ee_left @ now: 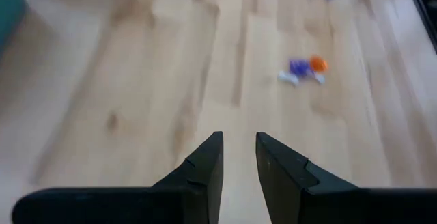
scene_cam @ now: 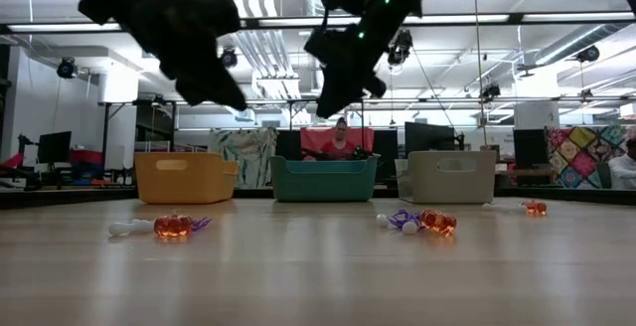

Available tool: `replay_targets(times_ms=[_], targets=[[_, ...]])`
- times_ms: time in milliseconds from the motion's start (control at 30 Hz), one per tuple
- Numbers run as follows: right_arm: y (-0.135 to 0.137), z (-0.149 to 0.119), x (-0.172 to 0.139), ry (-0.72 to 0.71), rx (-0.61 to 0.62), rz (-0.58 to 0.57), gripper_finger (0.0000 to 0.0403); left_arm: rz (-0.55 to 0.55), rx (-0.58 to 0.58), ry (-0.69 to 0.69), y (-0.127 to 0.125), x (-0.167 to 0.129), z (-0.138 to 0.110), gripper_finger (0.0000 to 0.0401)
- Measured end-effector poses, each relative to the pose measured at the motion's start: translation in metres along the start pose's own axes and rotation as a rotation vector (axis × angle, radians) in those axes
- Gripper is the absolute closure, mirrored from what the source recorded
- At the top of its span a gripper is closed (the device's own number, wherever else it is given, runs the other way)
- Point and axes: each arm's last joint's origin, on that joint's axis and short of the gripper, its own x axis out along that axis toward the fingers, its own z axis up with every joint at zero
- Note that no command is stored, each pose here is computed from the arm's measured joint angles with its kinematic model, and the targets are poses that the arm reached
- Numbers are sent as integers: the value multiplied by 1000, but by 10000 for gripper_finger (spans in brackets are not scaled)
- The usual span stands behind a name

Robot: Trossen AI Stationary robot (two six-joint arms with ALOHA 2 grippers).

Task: Sort Halloween decoration
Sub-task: Put the white bone toy into the yellow bin

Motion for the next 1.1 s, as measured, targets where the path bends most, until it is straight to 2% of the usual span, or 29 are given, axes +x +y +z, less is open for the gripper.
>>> replay_targets(times_ms=[200, 500, 733, 900, 1100], targets=[[40, -25, -17, 150, -116, 40, 339, -29, -94, 96, -18, -1, -13, 334], [97, -77, -45, 414, -304, 63, 344, -45, -225, 215, -39, -6, -31, 343], [133, -104, -64, 471, -342, 77, 344, -49, -302, 259, -47, -7, -37, 342], [152, -118, -75, 469, -339, 96, 344, 13, -254, 261, -54, 2, -45, 320], [164, -127, -83, 469, -299, 100, 344, 91, -93, 280, -70, 16, -65, 263]])
